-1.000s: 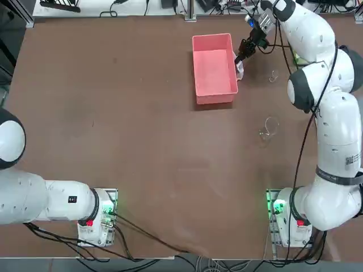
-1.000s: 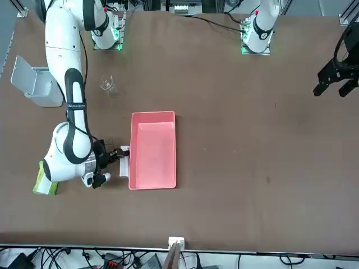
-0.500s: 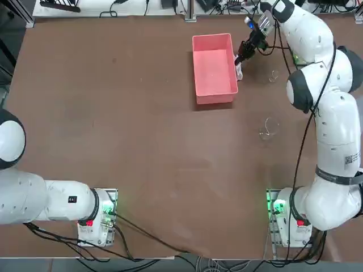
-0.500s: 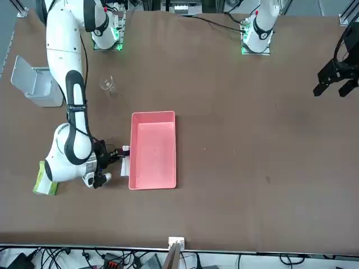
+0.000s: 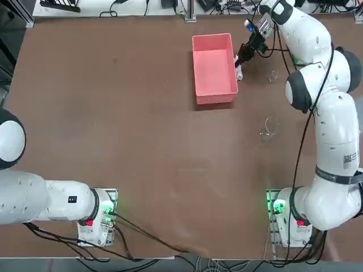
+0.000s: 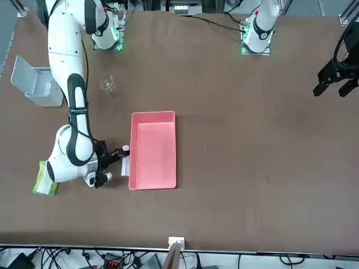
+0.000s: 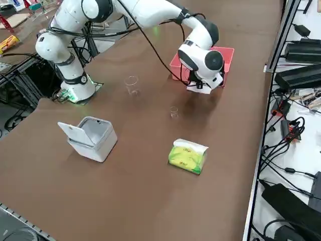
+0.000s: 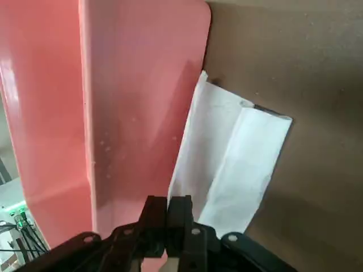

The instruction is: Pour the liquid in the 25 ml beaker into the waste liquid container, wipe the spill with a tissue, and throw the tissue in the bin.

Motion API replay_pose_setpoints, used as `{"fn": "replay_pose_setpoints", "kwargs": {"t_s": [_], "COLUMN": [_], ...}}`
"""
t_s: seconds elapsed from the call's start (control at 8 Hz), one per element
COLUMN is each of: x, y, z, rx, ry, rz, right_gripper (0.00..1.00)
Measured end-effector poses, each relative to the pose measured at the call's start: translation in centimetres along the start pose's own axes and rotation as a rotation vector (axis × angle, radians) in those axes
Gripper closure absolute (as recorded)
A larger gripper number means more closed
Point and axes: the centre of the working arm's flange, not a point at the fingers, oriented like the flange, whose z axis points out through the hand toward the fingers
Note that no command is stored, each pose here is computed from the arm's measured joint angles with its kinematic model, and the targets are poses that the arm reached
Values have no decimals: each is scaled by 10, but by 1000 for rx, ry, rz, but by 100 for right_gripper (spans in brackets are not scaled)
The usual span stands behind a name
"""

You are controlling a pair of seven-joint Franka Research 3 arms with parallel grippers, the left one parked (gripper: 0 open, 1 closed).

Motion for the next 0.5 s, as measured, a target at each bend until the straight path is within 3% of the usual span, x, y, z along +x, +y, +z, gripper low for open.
{"fn": "replay_pose_setpoints", "kwargs": {"t_s": [0.5], "x": [-1], "y": [9], "z": [4], "rx": [3], "ry": [-4], "rz": [2], "right_gripper": [97]}}
